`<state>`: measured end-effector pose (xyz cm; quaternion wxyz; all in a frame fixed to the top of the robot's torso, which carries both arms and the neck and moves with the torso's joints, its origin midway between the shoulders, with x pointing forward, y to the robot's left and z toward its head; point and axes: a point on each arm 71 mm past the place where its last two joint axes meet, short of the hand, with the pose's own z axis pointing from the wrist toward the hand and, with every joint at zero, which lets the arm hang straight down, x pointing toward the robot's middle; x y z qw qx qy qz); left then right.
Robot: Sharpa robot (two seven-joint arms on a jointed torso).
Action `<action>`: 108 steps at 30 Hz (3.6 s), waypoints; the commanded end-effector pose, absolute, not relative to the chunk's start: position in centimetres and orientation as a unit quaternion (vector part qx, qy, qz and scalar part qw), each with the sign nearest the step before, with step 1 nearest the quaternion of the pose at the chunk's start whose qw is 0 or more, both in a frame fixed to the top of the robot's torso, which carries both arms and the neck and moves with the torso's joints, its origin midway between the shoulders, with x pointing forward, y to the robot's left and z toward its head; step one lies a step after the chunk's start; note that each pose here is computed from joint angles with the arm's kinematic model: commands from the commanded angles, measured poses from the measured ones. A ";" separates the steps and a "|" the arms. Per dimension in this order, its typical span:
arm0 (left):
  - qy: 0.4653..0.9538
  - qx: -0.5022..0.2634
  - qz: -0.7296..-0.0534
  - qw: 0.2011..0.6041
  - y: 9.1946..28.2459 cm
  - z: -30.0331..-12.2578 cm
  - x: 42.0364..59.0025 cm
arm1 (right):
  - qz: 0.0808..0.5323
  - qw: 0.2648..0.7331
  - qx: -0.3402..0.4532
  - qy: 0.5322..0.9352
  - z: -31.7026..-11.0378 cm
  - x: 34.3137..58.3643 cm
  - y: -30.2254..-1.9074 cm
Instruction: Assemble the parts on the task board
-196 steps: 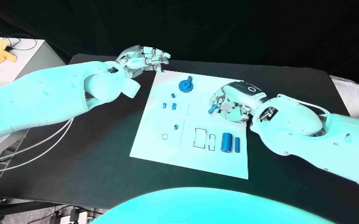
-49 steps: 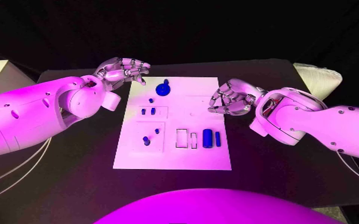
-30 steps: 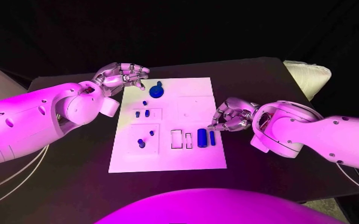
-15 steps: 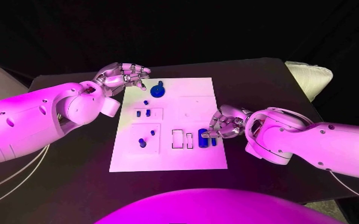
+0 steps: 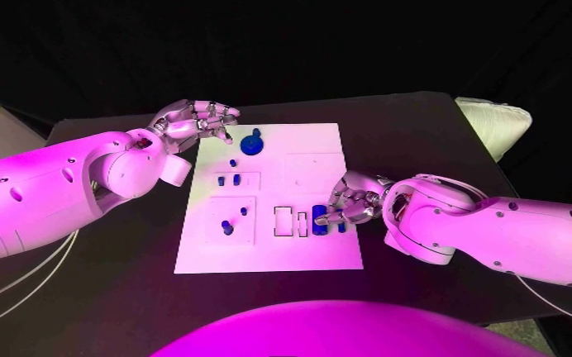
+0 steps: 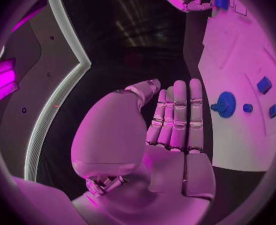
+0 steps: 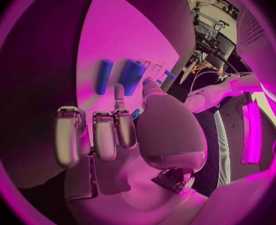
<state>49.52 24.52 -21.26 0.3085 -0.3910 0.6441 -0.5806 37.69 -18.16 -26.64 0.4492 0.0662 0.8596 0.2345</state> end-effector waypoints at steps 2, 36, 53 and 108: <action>0.641 -0.388 -0.587 0.306 24.4 -21.1 49.5 | 0.224 0.460 0.032 0.859 -26.8 37.8 -17.6; 0.642 -0.389 -0.584 0.307 24.7 -21.2 49.5 | 0.216 0.451 0.048 0.865 -28.3 38.1 -16.4; 0.643 -0.390 -0.583 0.306 24.7 -21.2 49.5 | 0.253 0.448 0.149 0.844 -26.5 38.1 -17.6; 0.645 -0.390 -0.582 0.305 24.7 -21.1 49.3 | 0.267 0.382 0.127 0.876 -27.0 38.5 -11.4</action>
